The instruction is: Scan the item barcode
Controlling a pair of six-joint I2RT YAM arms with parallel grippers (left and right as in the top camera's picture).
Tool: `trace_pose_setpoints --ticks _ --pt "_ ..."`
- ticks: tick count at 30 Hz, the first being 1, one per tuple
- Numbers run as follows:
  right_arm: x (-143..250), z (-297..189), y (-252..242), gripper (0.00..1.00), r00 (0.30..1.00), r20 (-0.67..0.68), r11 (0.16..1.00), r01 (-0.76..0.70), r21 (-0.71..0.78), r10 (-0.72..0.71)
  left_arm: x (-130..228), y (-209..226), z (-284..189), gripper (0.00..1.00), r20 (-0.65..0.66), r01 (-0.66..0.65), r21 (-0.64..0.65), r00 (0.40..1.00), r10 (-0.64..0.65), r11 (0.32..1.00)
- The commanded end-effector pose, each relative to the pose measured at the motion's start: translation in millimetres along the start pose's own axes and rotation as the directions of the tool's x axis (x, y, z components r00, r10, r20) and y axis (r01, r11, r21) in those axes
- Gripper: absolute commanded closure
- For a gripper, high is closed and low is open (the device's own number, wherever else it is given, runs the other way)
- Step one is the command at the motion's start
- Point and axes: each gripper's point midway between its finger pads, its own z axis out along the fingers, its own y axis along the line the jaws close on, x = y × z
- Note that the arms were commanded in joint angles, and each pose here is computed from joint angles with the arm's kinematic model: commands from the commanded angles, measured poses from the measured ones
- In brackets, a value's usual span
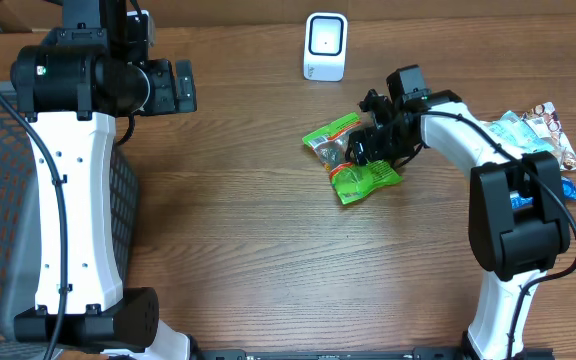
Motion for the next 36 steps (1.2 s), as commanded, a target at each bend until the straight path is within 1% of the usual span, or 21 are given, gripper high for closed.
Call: trace_pose_setpoints --ticks 1,2,4,7,11,15,16,18,20,21,22,23,30,36 --pt "38.0 27.4 -11.8 0.30 0.981 -0.113 0.985 -0.147 0.088 0.156 -4.2 3.0 -6.2 0.00 0.024 -0.015 -0.010 1.000 0.015 1.000" --pt "38.9 27.2 -13.2 0.35 0.979 -0.114 0.982 -0.159 0.098 0.170 -4.2 3.0 -6.2 0.00 0.024 -0.015 -0.010 1.000 0.015 1.000" --pt "39.9 27.3 -13.9 0.40 0.977 -0.116 0.980 -0.164 0.111 0.177 -4.1 3.0 -6.2 0.00 0.023 -0.015 -0.010 1.000 0.015 1.000" --pt "40.1 29.2 -12.2 0.40 0.980 -0.115 0.980 -0.148 0.135 0.164 -4.1 3.0 -6.2 0.00 0.023 -0.015 -0.010 1.000 0.015 1.000" --pt "42.5 31.9 -14.1 0.39 0.981 -0.104 0.960 -0.132 0.248 0.162 -4.1 3.0 -6.2 0.00 0.023 -0.015 -0.010 1.000 0.015 1.000" --pt "45.4 34.5 -8.8 0.40 0.986 -0.105 0.941 -0.092 0.326 0.132 -4.1 3.0 -6.2 0.00 0.023 -0.015 -0.010 1.000 0.015 1.000" --pt "45.8 35.2 -6.9 0.42 0.986 -0.106 0.940 -0.083 0.331 0.125 -4.1 3.0 -6.2 0.00 0.023 -0.015 -0.010 1.000 0.015 1.000" --pt "44.5 35.6 -1.1 0.54 0.989 -0.111 0.943 -0.060 0.327 0.101 -4.1 3.0 -6.2 0.00 0.023 -0.015 -0.010 1.000 0.015 1.000" --pt "41.7 34.3 3.2 0.82 0.990 -0.117 0.947 -0.033 0.321 0.075 -4.1 3.0 -6.2 0.00 0.023 -0.015 -0.010 1.000 0.015 1.000" --pt "39.6 33.2 4.4 0.88 0.991 -0.114 0.948 -0.034 0.318 0.074 -4.2 3.0 -6.2 0.00 0.024 -0.015 -0.010 1.000 0.015 1.000" --pt "37.0 32.5 7.4 0.96 0.991 -0.110 0.952 -0.035 0.305 0.072 -4.1 3.0 -6.2 0.00 0.023 -0.015 -0.010 1.000 0.015 1.000" --pt "34.0 31.9 12.5 0.96 0.992 -0.106 0.959 -0.038 0.281 0.070 -4.2 3.0 -6.2 0.00 0.024 -0.015 -0.010 1.000 0.015 1.000" --pt "3.3 11.4 53.6 0.96 0.996 -0.047 0.997 -0.068 0.041 0.070 -4.2 3.0 -6.2 0.00 0.024 -0.015 -0.010 1.000 0.015 1.000" --pt "-29.4 -42.8 89.6 0.96 0.996 0.067 0.982 -0.047 -0.183 0.061 -4.1 3.1 -6.2 0.00 0.023 -0.015 -0.011 1.000 0.015 1.000"
